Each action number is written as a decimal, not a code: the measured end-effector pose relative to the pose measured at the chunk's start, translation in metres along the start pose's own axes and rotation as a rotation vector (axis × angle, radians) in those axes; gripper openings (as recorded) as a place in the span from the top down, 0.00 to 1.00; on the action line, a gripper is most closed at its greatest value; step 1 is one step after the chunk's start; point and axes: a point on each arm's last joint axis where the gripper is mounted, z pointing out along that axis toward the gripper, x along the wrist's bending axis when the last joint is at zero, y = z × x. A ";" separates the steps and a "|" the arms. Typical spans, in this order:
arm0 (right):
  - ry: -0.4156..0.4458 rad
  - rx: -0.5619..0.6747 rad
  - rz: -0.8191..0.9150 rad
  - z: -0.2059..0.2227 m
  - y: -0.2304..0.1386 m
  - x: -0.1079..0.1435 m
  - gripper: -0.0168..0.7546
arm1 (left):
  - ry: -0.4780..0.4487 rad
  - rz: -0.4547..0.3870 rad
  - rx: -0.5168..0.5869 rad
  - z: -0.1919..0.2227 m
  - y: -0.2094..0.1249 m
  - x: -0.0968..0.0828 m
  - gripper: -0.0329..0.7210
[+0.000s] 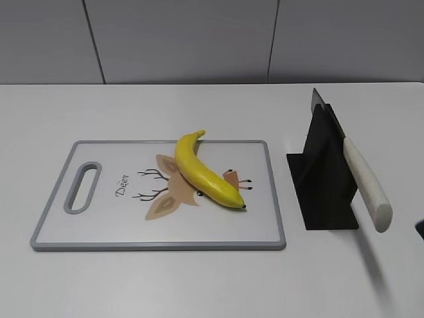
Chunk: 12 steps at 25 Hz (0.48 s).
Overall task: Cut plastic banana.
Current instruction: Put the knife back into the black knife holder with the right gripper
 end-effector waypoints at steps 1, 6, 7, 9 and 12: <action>0.001 -0.014 -0.008 -0.003 -0.008 0.002 0.23 | 0.000 0.000 0.000 0.000 0.000 0.000 0.20; -0.009 -0.096 -0.029 -0.019 -0.045 0.009 0.23 | 0.000 0.000 0.000 0.000 0.000 0.000 0.20; -0.011 -0.114 -0.033 -0.022 -0.051 0.010 0.23 | 0.000 0.000 0.000 0.000 0.000 0.000 0.20; -0.015 -0.142 -0.039 -0.027 -0.063 0.013 0.23 | 0.000 0.000 0.000 0.000 0.000 0.000 0.20; -0.022 -0.191 -0.045 -0.031 -0.080 0.016 0.23 | 0.000 0.000 0.000 0.000 0.000 0.000 0.20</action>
